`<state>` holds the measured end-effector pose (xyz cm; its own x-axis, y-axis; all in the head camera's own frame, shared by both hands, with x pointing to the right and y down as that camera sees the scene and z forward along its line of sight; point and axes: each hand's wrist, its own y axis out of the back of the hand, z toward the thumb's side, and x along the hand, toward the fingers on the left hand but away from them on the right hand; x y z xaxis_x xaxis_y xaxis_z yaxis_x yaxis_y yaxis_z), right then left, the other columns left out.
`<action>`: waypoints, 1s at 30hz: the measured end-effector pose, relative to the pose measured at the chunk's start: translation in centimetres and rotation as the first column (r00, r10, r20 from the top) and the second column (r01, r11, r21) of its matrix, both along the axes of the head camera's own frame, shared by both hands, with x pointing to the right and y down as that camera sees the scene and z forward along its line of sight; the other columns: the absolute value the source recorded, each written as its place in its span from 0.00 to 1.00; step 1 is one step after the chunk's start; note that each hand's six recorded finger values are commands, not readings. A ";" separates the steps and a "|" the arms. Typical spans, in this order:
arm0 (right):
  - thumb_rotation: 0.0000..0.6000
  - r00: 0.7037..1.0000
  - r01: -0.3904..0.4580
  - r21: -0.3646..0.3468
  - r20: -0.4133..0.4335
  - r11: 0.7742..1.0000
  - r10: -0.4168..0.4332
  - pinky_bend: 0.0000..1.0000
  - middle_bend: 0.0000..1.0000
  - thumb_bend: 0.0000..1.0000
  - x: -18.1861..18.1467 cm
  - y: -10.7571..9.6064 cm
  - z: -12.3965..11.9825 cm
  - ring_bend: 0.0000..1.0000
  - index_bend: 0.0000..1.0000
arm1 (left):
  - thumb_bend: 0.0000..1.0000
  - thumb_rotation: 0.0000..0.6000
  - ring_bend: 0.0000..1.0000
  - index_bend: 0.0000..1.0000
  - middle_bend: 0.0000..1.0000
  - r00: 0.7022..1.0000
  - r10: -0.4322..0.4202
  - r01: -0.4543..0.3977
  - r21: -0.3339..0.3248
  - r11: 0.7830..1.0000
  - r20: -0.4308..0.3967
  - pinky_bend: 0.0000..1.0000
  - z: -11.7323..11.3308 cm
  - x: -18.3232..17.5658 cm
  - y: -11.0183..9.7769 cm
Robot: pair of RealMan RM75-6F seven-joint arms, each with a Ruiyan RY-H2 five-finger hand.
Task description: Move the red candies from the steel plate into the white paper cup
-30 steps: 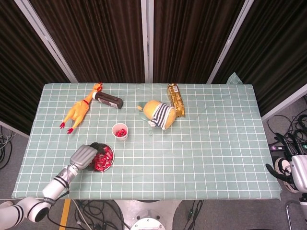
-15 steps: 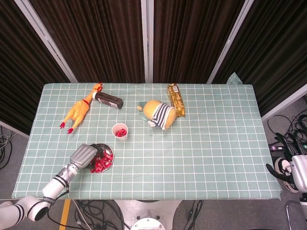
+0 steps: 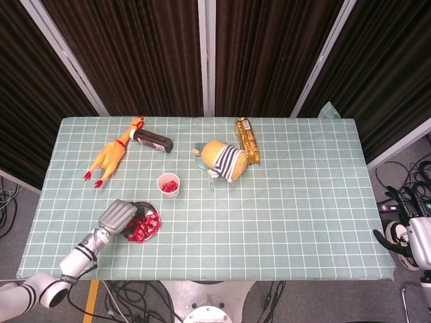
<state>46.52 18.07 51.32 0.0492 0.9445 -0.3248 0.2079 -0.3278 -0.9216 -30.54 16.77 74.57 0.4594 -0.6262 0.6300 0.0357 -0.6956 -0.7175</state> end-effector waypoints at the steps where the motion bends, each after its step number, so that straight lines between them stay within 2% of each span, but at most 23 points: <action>1: 1.00 1.000 0.000 0.000 0.000 1.000 0.000 0.24 0.20 0.16 0.0 0.0 0.0 0.05 0.08 | 0.42 1.00 0.57 0.67 0.63 1.000 -0.001 0.001 0.005 1.000 -0.003 0.87 -0.1 0.0 -0.1; 8: 1.00 1.000 0.001 0.003 0.002 1.000 -0.001 0.24 0.20 0.16 0.0 0.0 -0.1 0.05 0.08 | 0.45 1.00 0.58 0.68 0.65 1.000 -0.014 0.014 0.028 1.000 -0.021 0.88 -0.7 -0.3 -0.9; 17: 1.00 1.000 0.002 0.008 0.005 1.000 -0.002 0.25 0.20 0.16 0.0 0.0 -0.2 0.05 0.08 | 0.45 1.00 0.58 0.68 0.65 0.997 -0.047 0.052 0.080 0.995 -0.064 0.88 -3.9 -0.9 -3.0; 24: 1.00 1.000 0.004 0.009 0.009 1.000 -0.004 0.25 0.20 0.16 0.0 -0.1 -0.1 0.05 0.08 | 0.45 1.00 0.58 0.68 0.65 0.989 -0.052 0.074 0.162 0.984 -0.135 0.88 -7.3 0.7 -6.9; 30: 1.00 1.000 0.001 0.012 0.007 1.000 -0.001 0.25 0.20 0.16 0.2 -0.1 -0.2 0.05 0.08 | 0.45 1.00 0.59 0.68 0.65 0.985 -0.031 0.061 0.174 0.983 -0.169 0.88 -7.9 3.7 -10.0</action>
<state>46.67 17.95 51.11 0.0522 0.9482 -0.3135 0.2139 -0.3173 -0.9239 -26.87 6.73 66.64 0.5159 -0.7443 0.4241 -0.1229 -0.5542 -0.8232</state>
